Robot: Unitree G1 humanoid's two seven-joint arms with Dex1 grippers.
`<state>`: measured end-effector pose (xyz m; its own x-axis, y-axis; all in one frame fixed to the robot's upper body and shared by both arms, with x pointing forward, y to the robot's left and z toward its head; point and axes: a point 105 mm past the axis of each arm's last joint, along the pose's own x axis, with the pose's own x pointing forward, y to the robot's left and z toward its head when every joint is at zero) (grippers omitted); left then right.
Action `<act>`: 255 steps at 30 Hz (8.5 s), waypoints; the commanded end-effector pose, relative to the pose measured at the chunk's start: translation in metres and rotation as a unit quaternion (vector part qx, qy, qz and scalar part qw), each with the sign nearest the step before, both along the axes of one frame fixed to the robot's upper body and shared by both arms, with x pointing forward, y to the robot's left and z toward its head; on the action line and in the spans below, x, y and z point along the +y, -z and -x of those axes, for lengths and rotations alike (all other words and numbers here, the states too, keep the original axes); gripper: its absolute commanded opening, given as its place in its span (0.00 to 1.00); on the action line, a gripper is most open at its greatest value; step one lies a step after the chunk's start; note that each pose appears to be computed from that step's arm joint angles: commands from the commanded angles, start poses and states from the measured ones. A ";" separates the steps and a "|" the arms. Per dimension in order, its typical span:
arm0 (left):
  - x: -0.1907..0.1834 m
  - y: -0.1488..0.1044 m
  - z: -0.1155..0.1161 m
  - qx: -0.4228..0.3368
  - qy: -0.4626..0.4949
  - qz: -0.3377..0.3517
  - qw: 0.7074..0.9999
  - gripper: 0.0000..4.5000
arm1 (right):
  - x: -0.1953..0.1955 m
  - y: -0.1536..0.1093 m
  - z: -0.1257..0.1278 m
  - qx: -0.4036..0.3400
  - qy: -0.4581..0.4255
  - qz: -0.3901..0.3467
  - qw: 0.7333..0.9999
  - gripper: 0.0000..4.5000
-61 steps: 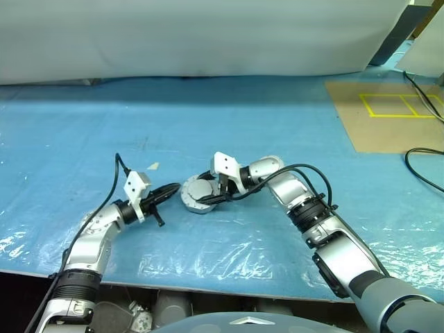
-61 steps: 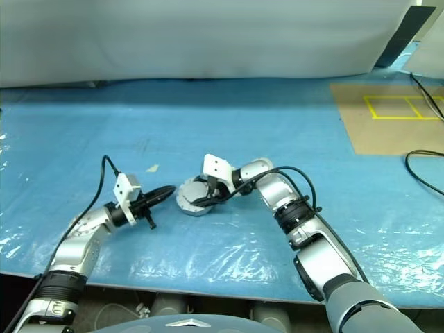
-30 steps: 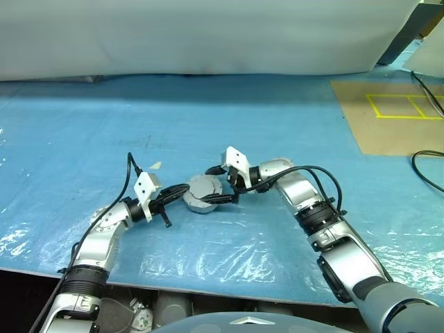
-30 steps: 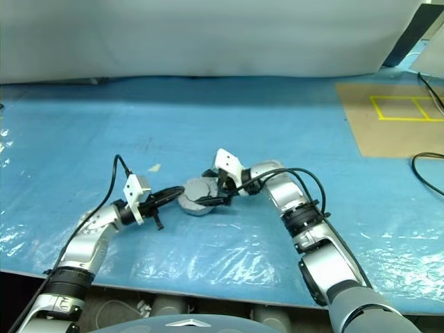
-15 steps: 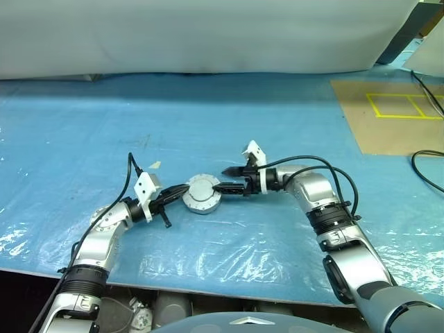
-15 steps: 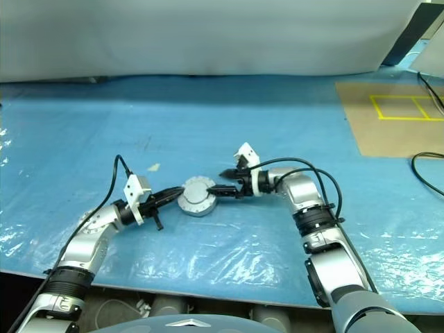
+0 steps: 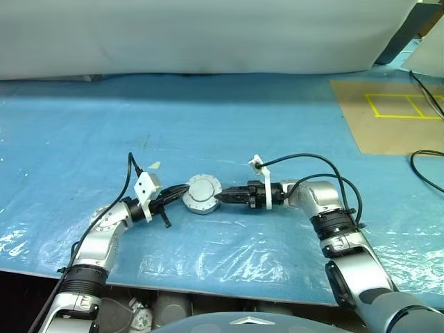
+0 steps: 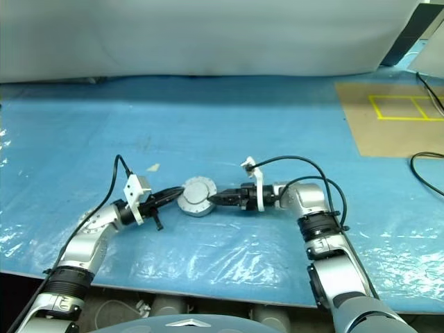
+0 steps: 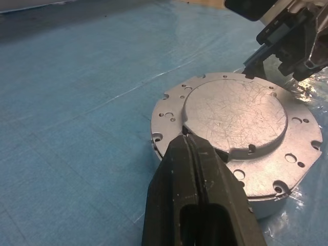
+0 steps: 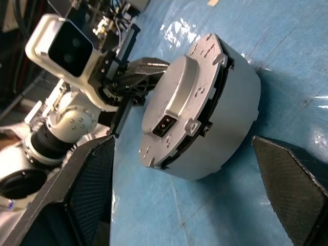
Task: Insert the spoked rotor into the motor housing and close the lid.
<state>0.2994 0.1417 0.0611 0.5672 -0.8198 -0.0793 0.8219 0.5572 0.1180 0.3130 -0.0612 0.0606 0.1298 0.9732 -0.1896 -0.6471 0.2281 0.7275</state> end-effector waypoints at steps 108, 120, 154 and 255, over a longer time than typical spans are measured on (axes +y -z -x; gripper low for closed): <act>0.019 -0.037 0.008 -0.008 -0.050 0.074 0.996 0.00 | 0.021 -0.013 0.014 0.062 0.019 0.002 0.998 0.96; 0.015 -0.035 0.006 -0.004 -0.043 0.074 0.996 0.00 | 0.007 -0.014 0.016 0.060 0.031 0.003 0.998 0.14; 0.014 -0.035 0.003 -0.006 -0.052 0.080 0.995 0.00 | -0.001 0.009 0.013 0.039 0.031 0.042 0.998 0.56; 0.011 -0.015 0.015 0.021 -0.033 0.028 0.999 0.00 | 0.050 0.022 -0.013 -0.396 -0.136 0.234 0.878 0.66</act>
